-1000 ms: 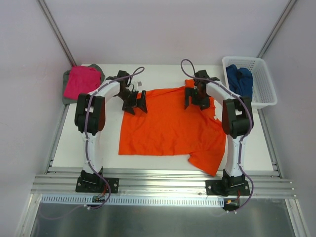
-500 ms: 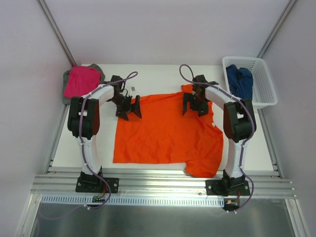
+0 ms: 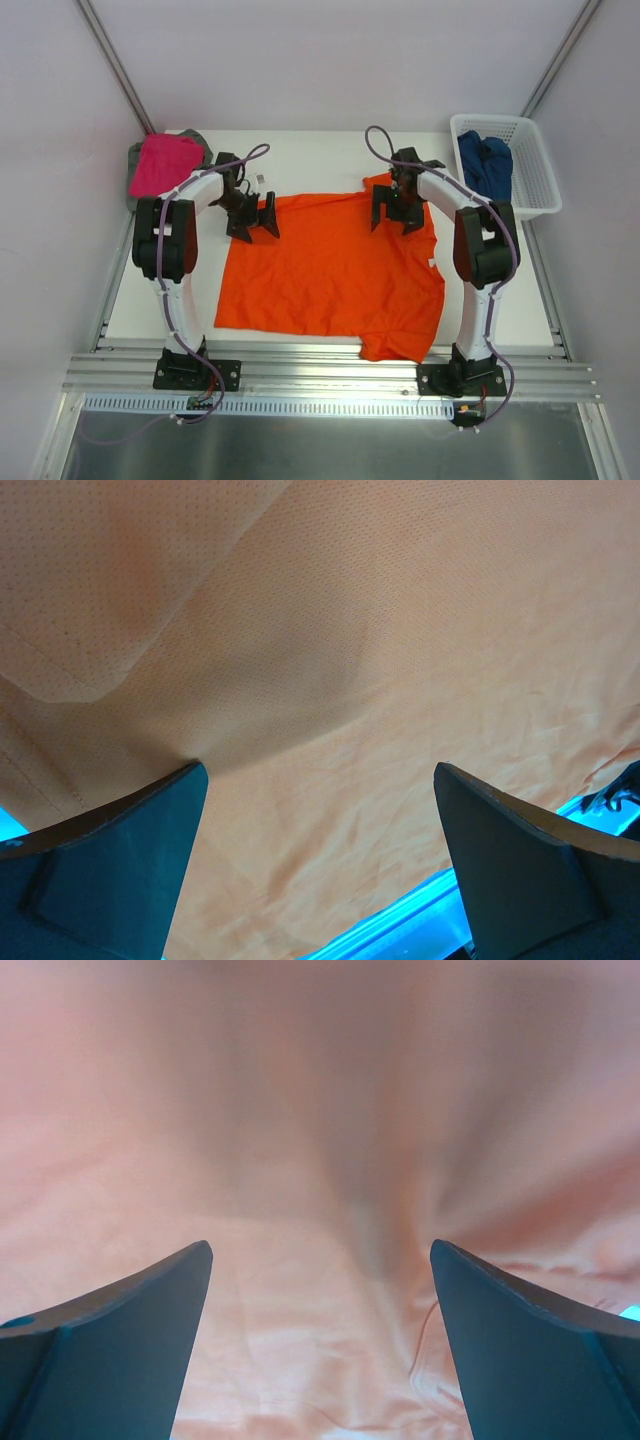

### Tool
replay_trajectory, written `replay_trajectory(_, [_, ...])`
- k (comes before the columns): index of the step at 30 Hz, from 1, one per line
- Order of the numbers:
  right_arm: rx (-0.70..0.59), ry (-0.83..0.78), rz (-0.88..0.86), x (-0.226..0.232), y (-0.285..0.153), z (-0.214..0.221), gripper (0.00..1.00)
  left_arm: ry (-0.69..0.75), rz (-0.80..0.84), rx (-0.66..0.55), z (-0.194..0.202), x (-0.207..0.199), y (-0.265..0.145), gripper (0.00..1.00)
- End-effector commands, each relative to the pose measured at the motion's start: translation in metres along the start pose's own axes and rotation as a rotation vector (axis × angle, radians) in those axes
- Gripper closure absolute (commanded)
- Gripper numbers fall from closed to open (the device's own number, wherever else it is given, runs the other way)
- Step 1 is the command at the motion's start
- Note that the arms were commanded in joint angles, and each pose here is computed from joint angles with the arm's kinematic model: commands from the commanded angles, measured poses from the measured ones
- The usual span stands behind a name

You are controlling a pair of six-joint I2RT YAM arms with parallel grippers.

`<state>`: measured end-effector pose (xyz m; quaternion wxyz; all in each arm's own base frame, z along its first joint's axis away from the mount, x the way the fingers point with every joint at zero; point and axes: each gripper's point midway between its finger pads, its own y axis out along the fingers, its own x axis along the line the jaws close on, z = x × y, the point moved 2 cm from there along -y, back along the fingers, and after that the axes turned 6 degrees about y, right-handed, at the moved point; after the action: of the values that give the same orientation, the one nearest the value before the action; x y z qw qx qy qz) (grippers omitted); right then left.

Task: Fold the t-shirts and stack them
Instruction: Flatten the tshirt out

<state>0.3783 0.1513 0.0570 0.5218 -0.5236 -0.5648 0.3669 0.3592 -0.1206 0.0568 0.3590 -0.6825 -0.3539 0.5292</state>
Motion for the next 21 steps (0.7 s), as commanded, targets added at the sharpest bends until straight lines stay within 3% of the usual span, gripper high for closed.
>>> replay_trajectory(1, [-0.048,-0.014,0.016,-0.003,-0.007,-0.026,0.04,0.006,-0.004,-0.022,-0.003,-0.005,-0.013,0.01])
replay_trajectory(14, [-0.065,0.031,0.017,-0.019,0.004,-0.058,0.04,0.012,0.004,-0.051,-0.031,-0.002,-0.008,0.01])
replay_trajectory(21, [-0.144,0.026,0.014,-0.028,0.009,-0.099,0.04,0.017,0.000,-0.075,-0.049,-0.002,-0.007,0.01])
